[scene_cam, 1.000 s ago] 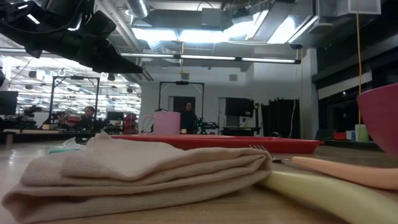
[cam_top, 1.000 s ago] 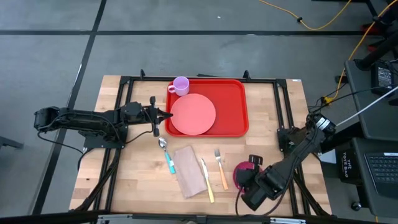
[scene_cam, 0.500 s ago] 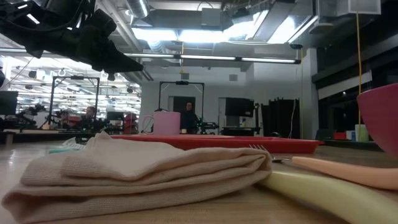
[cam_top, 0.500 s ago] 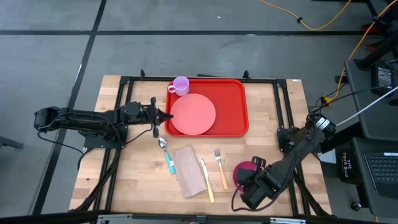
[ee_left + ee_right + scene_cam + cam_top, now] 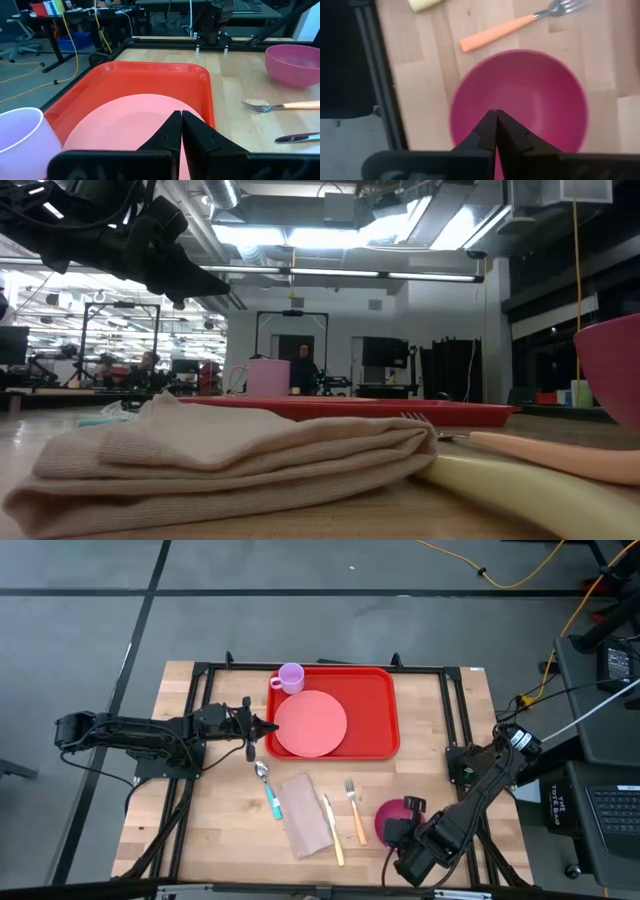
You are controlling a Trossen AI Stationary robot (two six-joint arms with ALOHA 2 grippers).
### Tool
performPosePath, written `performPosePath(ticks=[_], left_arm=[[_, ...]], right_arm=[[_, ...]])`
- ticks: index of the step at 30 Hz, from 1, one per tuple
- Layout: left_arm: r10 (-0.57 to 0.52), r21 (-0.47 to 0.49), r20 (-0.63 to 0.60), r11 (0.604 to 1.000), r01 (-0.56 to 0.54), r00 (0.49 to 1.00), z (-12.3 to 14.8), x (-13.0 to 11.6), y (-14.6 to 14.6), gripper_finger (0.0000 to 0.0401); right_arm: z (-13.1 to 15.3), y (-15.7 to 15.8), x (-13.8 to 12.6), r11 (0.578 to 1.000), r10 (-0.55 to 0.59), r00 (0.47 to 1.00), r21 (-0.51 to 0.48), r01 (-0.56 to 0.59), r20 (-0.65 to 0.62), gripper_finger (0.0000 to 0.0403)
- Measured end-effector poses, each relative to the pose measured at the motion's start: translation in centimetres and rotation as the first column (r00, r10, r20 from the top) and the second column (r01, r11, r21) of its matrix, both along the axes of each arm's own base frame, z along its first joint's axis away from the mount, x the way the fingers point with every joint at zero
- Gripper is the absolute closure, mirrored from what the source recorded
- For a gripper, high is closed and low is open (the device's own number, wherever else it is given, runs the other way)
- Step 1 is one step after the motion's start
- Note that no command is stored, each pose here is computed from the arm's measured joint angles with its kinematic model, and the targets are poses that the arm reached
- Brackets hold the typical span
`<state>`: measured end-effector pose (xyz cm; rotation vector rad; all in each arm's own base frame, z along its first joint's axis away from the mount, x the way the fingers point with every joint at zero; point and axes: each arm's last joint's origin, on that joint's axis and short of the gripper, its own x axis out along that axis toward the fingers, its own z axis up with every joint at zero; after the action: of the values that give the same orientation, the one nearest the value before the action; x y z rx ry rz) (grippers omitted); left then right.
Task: Set up tray
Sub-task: Put the pink bowl on top of the light pink plate on the red tray
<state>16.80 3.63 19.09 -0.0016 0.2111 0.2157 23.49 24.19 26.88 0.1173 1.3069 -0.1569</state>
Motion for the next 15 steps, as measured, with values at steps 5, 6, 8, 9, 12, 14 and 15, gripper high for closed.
performPosePath(ticks=[5, 6, 8, 9, 12, 14, 15], left_arm=[[0.000, 0.000, 0.000, 1.000, 0.000, 1.000, 0.00, 0.00, 0.00, 0.0395], [0.000, 0.000, 0.000, 1.000, 0.000, 1.000, 0.00, 0.00, -0.01, 0.0395], [0.000, 0.000, 0.000, 1.000, 0.000, 1.000, 0.00, 0.00, 0.00, 0.0393], [0.000, 0.000, 0.000, 1.000, 0.000, 1.000, 0.00, 0.00, 0.00, 0.0393], [0.000, 0.000, 0.000, 1.000, 0.000, 1.000, 0.00, 0.00, 0.00, 0.0395], [0.000, 0.000, 0.000, 1.000, 0.000, 1.000, 0.00, 0.00, 0.00, 0.0396], [0.000, 0.000, 0.000, 1.000, 0.000, 1.000, 0.00, 0.00, -0.01, 0.0397]], right_arm=[[0.04, 0.21, 0.18, 1.000, 0.000, 1.000, 0.024, 0.000, 0.017, 0.0390], [0.04, 0.23, 0.20, 1.000, 0.000, 1.000, 0.026, -0.001, 0.019, 0.0390], [0.05, 0.26, 0.23, 1.000, 0.003, 1.000, 0.028, -0.003, 0.022, 0.0389], [0.05, 0.26, 0.24, 1.000, 0.005, 1.000, 0.028, -0.005, 0.024, 0.0387], [0.07, 0.26, 0.31, 1.000, 0.020, 0.999, 0.012, -0.020, 0.041, 0.0369], [0.10, 0.33, 0.39, 1.000, 0.021, 0.998, 0.018, -0.022, 0.051, 0.0351], [0.10, 0.35, 0.41, 1.000, 0.020, 0.998, 0.019, -0.021, 0.053, 0.0339]])
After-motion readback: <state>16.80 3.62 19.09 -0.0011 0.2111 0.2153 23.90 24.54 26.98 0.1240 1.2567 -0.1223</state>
